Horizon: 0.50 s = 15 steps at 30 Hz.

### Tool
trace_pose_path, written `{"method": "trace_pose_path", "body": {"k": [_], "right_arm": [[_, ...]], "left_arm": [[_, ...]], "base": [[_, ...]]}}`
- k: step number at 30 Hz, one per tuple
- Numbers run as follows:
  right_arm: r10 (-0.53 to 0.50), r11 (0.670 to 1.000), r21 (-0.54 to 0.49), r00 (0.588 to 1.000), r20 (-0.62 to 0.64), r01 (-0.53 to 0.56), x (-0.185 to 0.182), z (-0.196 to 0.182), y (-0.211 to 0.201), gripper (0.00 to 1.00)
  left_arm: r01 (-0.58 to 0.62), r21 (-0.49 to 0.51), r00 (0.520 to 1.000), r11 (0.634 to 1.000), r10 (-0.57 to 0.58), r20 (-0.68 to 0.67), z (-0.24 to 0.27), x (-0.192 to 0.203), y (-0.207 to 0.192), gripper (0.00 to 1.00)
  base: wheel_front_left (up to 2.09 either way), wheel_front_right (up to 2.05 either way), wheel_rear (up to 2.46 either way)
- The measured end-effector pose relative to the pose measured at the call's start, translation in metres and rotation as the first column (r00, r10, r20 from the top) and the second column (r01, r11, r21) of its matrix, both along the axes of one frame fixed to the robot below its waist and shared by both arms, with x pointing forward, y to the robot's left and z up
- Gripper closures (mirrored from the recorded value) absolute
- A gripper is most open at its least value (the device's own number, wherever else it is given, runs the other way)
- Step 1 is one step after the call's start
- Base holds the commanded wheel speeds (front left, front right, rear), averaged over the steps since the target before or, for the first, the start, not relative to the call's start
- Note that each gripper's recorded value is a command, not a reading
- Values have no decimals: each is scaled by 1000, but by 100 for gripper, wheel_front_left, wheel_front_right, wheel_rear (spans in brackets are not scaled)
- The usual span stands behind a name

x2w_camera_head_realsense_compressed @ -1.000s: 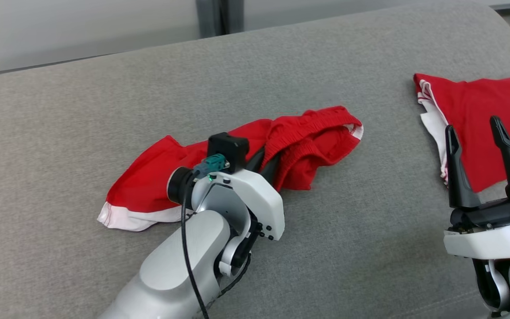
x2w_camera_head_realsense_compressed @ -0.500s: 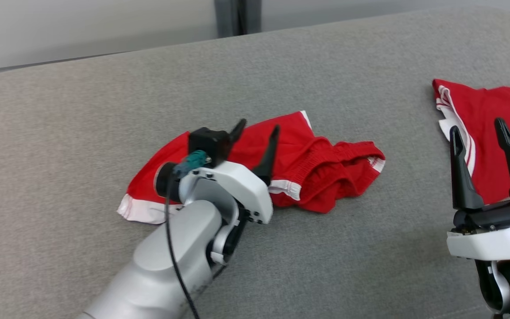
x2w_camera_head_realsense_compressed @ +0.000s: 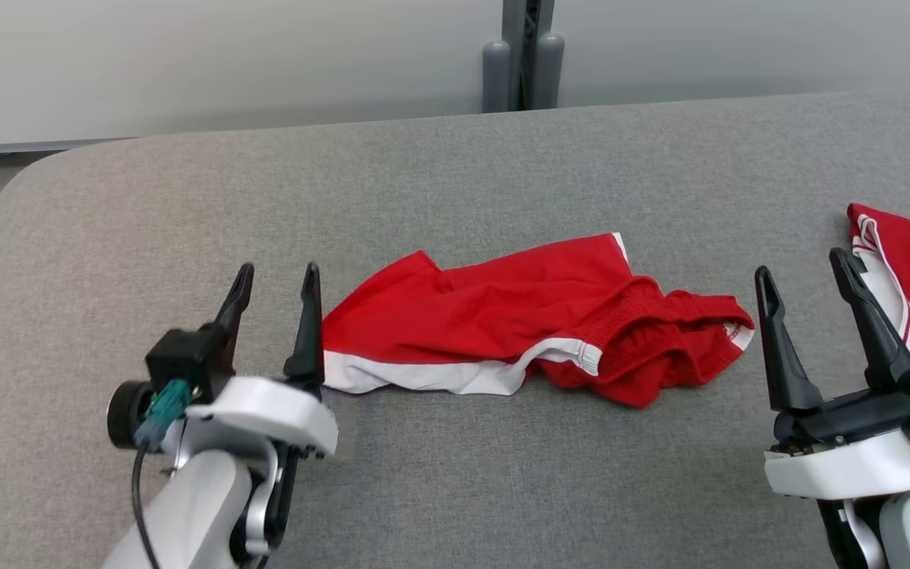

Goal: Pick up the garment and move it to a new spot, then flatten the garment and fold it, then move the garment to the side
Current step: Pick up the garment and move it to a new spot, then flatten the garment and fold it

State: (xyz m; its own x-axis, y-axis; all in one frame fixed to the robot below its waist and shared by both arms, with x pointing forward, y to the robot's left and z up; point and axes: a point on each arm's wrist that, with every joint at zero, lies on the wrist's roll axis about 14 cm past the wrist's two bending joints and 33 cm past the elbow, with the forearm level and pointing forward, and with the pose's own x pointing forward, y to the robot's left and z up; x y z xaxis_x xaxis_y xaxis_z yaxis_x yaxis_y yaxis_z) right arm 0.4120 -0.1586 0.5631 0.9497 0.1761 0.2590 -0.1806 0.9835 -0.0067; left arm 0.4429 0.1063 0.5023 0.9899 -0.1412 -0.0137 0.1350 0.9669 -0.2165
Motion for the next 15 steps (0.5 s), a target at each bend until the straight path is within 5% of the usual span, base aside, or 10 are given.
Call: {"method": "trace_pose_path", "body": {"k": [4,15], "right_arm": [[13,1000,2,1000,-7,-13,-2,-2,4,0],[25,1000,13,999,-23,-25,-8,-7,10,0]], "left_arm": [[-38,-75,999,996,39,15,2,-18,9,0],[-79,-64,997,995,80,13,-13,-38,19,0]], "base": [[0,0,0],[0,0,0]]}}
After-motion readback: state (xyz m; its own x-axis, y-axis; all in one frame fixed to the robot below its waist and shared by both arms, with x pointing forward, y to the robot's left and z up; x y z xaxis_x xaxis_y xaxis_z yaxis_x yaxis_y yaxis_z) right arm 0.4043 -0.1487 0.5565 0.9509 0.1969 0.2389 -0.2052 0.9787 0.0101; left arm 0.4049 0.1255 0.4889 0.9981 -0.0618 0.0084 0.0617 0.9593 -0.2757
